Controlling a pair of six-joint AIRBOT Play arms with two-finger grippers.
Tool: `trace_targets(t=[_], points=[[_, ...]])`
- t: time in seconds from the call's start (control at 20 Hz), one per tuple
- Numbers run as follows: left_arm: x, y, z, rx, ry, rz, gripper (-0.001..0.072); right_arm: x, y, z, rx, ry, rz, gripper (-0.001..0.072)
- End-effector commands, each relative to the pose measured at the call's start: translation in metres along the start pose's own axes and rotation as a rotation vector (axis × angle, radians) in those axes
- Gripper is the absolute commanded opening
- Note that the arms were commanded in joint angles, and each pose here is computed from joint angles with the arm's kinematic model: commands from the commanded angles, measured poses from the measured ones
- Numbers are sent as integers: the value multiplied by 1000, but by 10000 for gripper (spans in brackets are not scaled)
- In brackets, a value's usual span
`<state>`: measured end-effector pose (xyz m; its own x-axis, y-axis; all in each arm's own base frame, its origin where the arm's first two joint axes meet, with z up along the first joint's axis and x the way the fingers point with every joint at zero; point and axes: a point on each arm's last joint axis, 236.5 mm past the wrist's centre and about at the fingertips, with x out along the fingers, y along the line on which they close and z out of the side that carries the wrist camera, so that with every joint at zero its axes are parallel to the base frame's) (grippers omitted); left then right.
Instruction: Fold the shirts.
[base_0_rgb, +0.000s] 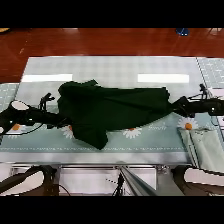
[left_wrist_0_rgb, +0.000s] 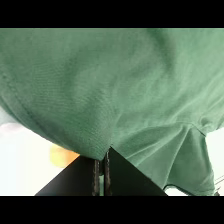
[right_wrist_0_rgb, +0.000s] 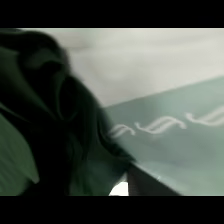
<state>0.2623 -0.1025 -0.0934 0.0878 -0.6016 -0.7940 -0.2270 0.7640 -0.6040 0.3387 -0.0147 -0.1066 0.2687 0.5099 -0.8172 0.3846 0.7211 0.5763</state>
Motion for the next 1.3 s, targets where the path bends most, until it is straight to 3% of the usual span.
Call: trace_targets(t=[0.0, 0.05, 0.15, 0.35, 0.55, 0.75, 0.9, 1.05, 1.25], points=[[-1, -2, 0, 2, 0, -5, 29, 23, 3, 1, -46, -4, -48, 243], [-2, -2, 1, 16, -1, -5, 29, 22, 9, 5, -48, -10, -35, 91], [-9, -11, 8, 53, -14, -15, 29, 7, 22, 13, -79, -23, -13, 33], [-76, -71, 55, 237, -196, -44, 28, -83, 73, 50, -215, -219, 26, 31], [-215, -182, 85, 538, -566, -66, 28, -215, 156, 63, -450, -561, 26, 30], [-380, -303, 23, 866, -989, -80, 28, -359, 267, 19, -675, -939, 113, 29], [-467, -357, -54, 1051, -1245, -57, 28, -460, 326, -37, -752, -1238, 171, 30], [-519, -370, -119, 1091, -1433, -5, 28, -512, 343, -93, -770, -1379, 145, 29], [-530, -340, -168, 996, -1482, 108, 28, -545, 320, -144, -724, -1456, -64, 29]])
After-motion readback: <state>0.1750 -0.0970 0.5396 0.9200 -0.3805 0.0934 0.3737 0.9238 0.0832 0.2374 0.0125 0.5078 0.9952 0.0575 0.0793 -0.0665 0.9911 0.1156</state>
